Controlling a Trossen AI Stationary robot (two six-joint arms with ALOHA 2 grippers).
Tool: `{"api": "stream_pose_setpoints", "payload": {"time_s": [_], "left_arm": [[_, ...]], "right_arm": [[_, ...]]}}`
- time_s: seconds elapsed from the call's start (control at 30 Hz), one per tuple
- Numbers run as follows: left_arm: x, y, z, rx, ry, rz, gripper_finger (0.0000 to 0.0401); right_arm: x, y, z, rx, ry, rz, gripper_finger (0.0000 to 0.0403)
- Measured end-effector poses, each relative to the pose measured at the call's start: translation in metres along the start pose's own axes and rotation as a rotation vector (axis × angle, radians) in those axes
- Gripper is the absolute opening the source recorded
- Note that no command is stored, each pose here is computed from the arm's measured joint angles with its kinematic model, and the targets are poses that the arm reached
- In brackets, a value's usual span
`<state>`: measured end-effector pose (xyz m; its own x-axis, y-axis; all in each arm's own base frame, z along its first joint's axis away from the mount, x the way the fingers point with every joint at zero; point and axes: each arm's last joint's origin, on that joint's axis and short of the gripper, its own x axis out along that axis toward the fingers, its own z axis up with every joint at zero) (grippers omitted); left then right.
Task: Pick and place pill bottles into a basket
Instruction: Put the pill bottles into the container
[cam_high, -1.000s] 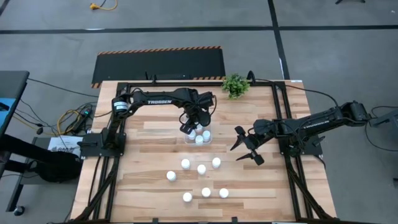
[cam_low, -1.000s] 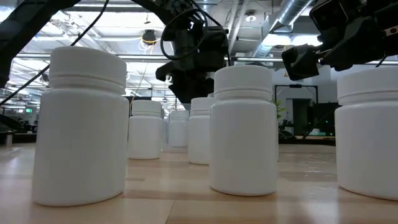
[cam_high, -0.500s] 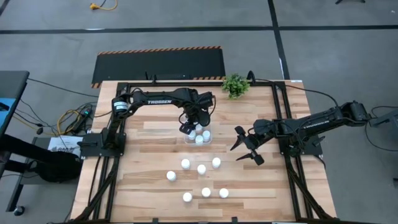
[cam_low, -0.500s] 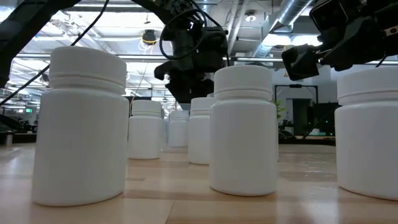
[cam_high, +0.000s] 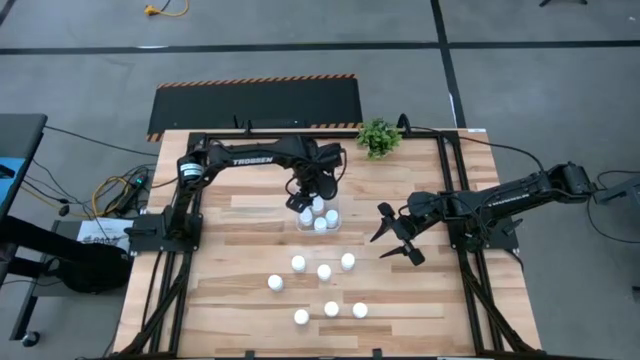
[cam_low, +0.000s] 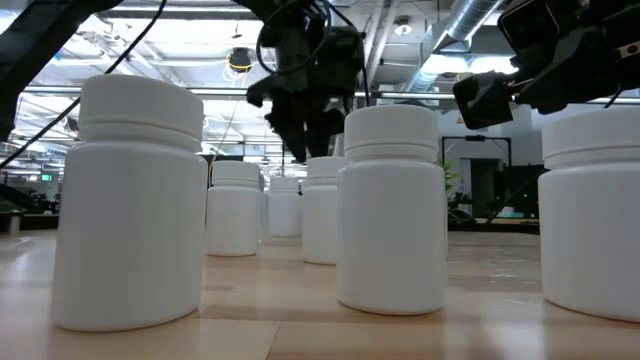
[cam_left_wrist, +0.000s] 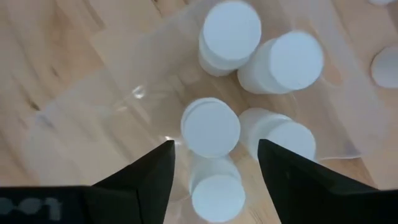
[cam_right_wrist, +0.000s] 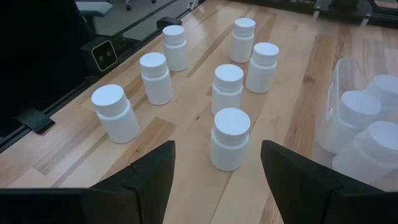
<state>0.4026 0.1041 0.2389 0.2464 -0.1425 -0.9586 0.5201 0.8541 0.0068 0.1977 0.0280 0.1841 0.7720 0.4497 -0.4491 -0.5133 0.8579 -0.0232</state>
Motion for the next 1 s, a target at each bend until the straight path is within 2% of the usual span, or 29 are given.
{"api": "stream_pose_setpoints", "payload": {"time_s": [0.23,0.37,0.5,0.67,0.83,1.0], "left_arm": [[-0.049,-0.007,0.008,0.014,-0.048,0.046,0.0220],[-0.103,-0.026,0.005,0.014,-0.141,0.113,0.0220],[-0.167,-0.058,-0.008,-0.029,-0.224,0.179,0.0220],[-0.234,-0.111,-0.039,-0.109,-0.353,0.219,0.0220],[-0.276,-0.161,-0.071,-0.137,-0.480,0.163,0.0220],[-0.301,-0.197,-0.093,-0.063,-0.647,0.068,0.0220]], "right_arm": [[0.000,0.000,0.000,0.000,0.000,0.000,0.0230],[0.000,0.000,0.000,0.002,0.000,0.000,0.0230],[0.000,0.000,0.000,0.000,-0.003,-0.001,0.0230],[0.000,0.000,0.002,-0.007,-0.020,-0.005,0.0230],[0.000,-0.001,0.003,-0.010,-0.027,-0.007,0.0230],[0.000,-0.001,0.003,-0.010,-0.028,-0.007,0.0230]]}}
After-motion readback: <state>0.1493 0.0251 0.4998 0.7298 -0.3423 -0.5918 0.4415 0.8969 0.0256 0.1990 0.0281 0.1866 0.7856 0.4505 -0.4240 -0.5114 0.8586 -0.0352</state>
